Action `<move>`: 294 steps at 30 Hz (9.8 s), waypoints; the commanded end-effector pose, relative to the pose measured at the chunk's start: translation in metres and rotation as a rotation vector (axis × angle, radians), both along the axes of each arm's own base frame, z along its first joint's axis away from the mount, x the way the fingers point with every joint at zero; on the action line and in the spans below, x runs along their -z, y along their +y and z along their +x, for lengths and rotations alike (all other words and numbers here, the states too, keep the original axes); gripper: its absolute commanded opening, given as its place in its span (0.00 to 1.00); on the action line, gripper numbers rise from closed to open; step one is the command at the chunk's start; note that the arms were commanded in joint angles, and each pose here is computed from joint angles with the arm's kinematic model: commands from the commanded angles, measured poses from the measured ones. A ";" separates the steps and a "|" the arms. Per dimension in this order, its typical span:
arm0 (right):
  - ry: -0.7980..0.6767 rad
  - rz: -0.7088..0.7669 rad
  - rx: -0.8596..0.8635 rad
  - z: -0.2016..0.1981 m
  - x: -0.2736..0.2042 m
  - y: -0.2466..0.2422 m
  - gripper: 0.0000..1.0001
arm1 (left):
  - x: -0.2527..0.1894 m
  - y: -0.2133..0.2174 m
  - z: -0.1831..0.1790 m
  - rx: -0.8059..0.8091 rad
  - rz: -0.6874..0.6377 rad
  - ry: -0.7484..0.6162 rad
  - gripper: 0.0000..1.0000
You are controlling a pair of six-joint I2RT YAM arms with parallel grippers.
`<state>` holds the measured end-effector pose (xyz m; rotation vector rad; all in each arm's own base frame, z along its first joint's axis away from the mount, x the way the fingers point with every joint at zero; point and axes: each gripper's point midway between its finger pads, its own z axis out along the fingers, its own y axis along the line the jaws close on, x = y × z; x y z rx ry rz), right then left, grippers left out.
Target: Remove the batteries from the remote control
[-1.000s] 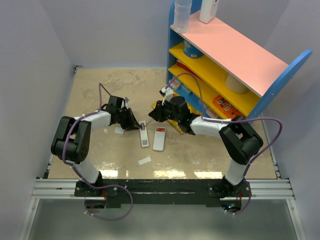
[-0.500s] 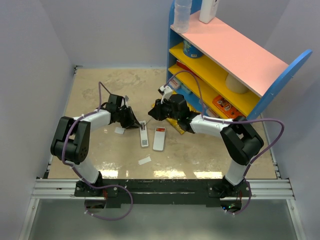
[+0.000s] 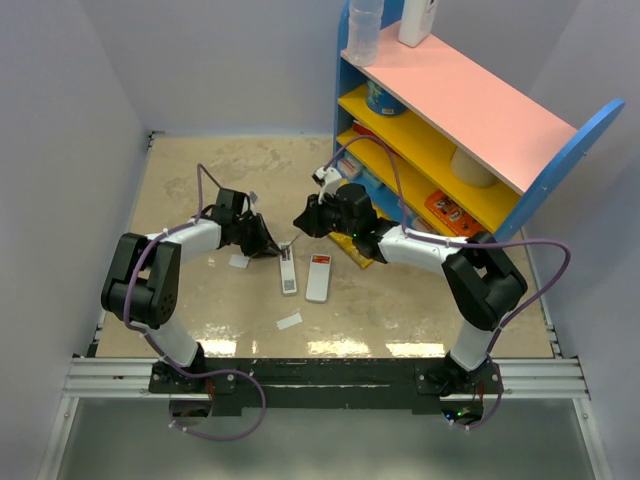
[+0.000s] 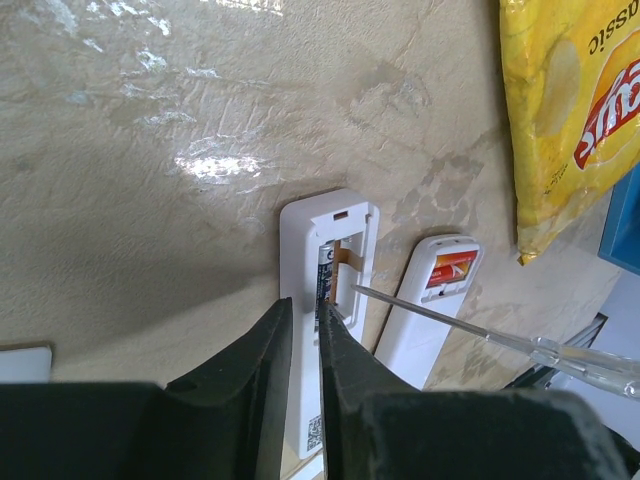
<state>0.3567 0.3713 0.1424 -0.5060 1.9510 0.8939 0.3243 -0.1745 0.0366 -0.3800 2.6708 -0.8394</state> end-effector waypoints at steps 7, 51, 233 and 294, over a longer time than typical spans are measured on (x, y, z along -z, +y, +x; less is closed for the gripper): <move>-0.045 0.027 -0.029 0.002 -0.019 0.014 0.00 | -0.004 -0.002 0.007 0.023 -0.018 -0.034 0.20; -0.067 -0.016 0.017 0.007 -0.019 0.010 0.00 | 0.001 0.002 0.007 0.022 0.014 -0.038 0.18; 0.167 0.135 -0.080 -0.060 0.076 0.046 0.00 | 0.031 -0.008 -0.013 -0.016 -0.125 0.050 0.13; -0.758 -0.481 0.264 0.216 -0.056 0.041 0.00 | -0.076 0.068 0.039 -0.145 -0.119 -0.238 0.19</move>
